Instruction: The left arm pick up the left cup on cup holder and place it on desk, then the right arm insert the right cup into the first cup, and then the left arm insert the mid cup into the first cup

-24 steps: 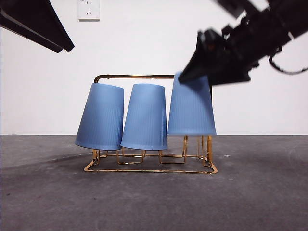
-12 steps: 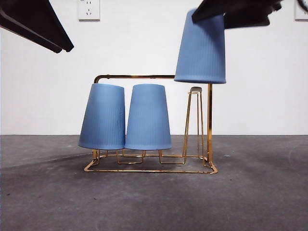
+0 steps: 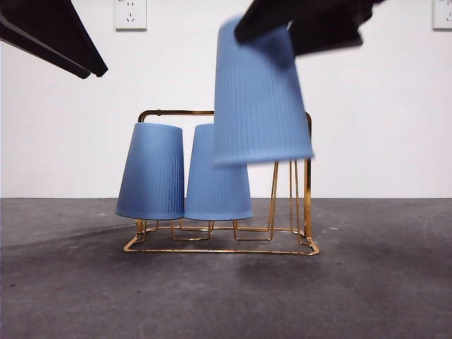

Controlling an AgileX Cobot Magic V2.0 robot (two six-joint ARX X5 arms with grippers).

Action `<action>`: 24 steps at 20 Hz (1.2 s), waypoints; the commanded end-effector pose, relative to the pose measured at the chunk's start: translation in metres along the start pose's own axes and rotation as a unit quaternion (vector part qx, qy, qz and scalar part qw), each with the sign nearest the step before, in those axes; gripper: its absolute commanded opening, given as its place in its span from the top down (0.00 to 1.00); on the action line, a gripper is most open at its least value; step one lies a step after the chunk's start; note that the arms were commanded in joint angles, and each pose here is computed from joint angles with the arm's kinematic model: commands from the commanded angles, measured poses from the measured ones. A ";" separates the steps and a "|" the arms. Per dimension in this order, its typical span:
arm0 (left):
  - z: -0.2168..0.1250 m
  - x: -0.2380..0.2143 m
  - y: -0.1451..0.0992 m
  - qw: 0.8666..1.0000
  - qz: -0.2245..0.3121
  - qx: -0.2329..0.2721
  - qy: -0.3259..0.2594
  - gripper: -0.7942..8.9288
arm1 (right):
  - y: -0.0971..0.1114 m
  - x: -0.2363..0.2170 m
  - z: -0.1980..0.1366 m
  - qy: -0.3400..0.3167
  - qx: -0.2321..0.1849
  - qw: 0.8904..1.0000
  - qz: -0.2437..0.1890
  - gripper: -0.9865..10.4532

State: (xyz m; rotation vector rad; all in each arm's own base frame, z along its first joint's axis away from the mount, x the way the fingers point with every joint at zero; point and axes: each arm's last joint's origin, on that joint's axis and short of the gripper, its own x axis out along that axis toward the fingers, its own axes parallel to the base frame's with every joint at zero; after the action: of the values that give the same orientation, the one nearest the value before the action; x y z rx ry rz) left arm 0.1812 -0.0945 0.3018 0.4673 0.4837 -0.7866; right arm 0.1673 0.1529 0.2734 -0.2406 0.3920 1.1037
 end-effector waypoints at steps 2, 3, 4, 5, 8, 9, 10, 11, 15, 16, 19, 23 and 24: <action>0.003 0.002 0.001 1.000 0.001 -0.002 -0.002 0.63 | -0.002 0.023 -0.003 0.000 -0.011 1.000 0.012 0.67; 0.003 0.002 0.001 1.000 0.001 -0.002 -0.002 0.63 | -0.003 0.029 -0.007 0.000 -0.012 1.000 0.014 0.67; 0.003 0.002 0.001 1.000 0.000 -0.002 -0.002 0.63 | -0.004 0.035 -0.012 0.002 -0.012 1.000 0.015 0.67; 0.003 0.002 0.001 1.000 0.000 -0.002 -0.002 0.63 | -0.004 0.040 -0.017 0.001 -0.010 1.000 0.015 0.67; 0.002 0.002 0.001 1.000 -0.002 -0.007 0.004 0.63 | -0.002 0.046 -0.035 -0.013 -0.011 1.000 0.014 0.67; 0.001 0.002 0.000 1.000 -0.003 -0.007 0.006 0.63 | -0.001 0.047 -0.039 -0.022 -0.015 1.000 0.014 0.67; 0.001 0.002 0.000 1.000 -0.004 -0.008 0.008 0.63 | 0.001 0.048 -0.044 -0.031 -0.020 0.999 0.015 0.67; 0.001 0.002 0.000 1.000 -0.004 -0.008 0.008 0.63 | 0.003 0.048 -0.047 -0.041 -0.025 0.999 0.016 0.67; 0.001 0.002 0.000 1.000 -0.004 -0.008 0.008 0.63 | 0.010 0.051 -0.054 -0.046 -0.034 0.998 0.002 0.67; 0.001 0.002 0.000 1.000 -0.004 -0.008 0.008 0.63 | 0.010 0.052 -0.056 -0.042 -0.035 0.999 -0.002 0.67; 0.001 0.002 0.000 1.000 -0.004 -0.008 0.008 0.63 | 0.009 0.059 -0.062 -0.025 -0.032 0.999 -0.006 0.68; 0.001 0.002 0.000 1.000 -0.004 -0.008 0.008 0.63 | 0.008 0.070 -0.072 -0.004 -0.025 1.000 -0.002 0.68; 0.001 0.002 0.000 1.000 -0.004 -0.008 0.008 0.63 | 0.007 0.072 -0.073 -0.002 -0.024 1.000 -0.001 0.68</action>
State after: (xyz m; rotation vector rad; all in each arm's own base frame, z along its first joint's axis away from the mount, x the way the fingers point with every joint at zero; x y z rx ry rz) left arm 0.1801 -0.0940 0.3001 0.4652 0.5076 -0.7888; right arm 0.1758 0.1836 0.1792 -0.2723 0.3570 1.1042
